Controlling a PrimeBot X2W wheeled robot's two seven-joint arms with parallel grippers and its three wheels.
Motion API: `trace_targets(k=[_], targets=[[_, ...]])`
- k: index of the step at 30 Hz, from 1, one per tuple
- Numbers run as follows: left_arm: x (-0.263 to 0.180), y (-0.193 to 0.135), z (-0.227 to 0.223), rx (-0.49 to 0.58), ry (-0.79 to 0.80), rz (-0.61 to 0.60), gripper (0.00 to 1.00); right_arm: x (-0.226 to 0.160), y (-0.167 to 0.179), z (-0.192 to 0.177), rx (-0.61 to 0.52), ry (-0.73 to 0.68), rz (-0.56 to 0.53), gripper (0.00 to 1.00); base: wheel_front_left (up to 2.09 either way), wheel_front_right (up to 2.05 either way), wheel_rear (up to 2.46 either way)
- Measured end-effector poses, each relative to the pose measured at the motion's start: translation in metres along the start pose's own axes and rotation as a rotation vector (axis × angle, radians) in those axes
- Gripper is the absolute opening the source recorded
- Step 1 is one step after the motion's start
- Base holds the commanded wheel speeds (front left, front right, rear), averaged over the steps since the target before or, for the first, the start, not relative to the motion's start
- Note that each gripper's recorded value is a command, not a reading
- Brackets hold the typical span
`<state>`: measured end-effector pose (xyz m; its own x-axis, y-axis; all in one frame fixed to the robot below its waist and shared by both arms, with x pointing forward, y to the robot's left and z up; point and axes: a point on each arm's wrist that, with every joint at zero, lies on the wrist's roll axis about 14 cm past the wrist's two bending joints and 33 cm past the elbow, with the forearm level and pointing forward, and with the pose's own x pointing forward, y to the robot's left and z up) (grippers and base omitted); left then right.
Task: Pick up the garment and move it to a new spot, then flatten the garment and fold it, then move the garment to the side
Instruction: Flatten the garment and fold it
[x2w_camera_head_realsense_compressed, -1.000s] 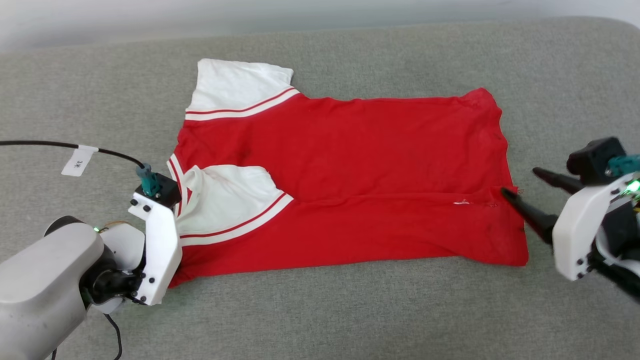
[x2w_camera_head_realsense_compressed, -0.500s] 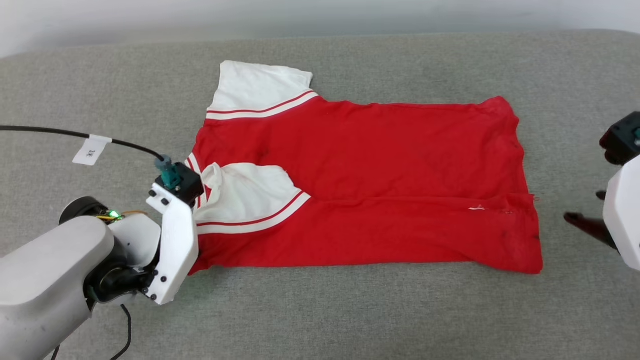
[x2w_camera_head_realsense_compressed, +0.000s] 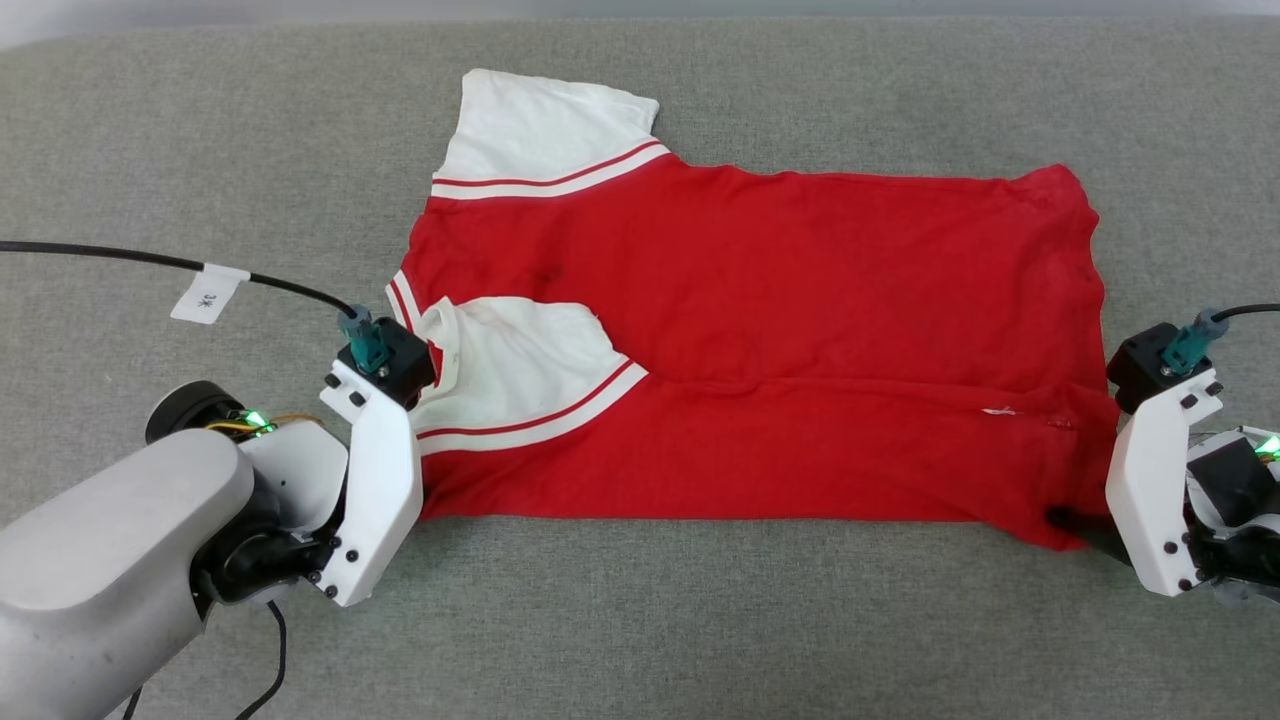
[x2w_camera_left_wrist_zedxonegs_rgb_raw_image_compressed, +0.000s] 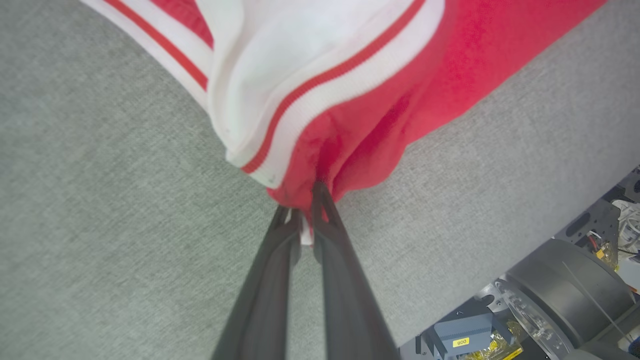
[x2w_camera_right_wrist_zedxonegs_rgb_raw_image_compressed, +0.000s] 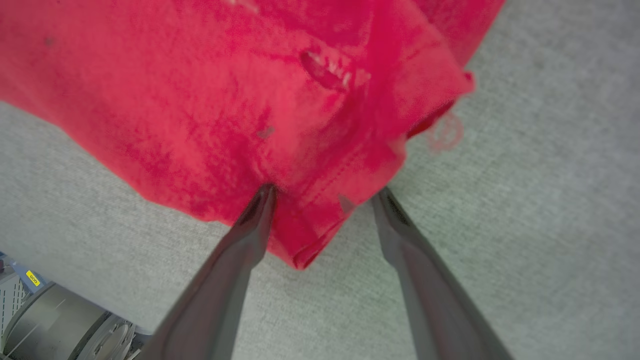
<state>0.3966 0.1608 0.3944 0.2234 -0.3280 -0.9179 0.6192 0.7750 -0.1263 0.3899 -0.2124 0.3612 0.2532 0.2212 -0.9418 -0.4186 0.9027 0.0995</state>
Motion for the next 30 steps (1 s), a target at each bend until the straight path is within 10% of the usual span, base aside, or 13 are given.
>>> trace_targets(k=[2,3,4,16,30], targets=[[0.001,0.001,-0.001,-0.002,0.003,0.002,0.00,0.003,0.001,0.000,0.012,-0.008,0.004,1.00,0.00,0.00,0.00],[0.001,0.002,-0.001,-0.004,0.005,0.004,0.00,0.004,0.001,0.000,0.016,-0.016,0.005,0.34,0.00,0.00,0.00],[0.001,0.003,-0.002,-0.006,0.002,0.005,0.00,0.004,0.001,0.002,0.014,-0.025,0.003,0.00,0.00,0.00,0.00],[-0.020,-0.006,-0.020,-0.044,-0.020,0.007,0.00,-0.053,-0.008,0.024,-0.055,-0.226,-0.043,0.00,0.00,0.00,0.00],[-0.017,-0.041,-0.068,-0.102,0.034,-0.061,0.00,-0.048,0.004,-0.063,0.027,-0.094,0.011,0.00,0.00,0.00,0.00]])
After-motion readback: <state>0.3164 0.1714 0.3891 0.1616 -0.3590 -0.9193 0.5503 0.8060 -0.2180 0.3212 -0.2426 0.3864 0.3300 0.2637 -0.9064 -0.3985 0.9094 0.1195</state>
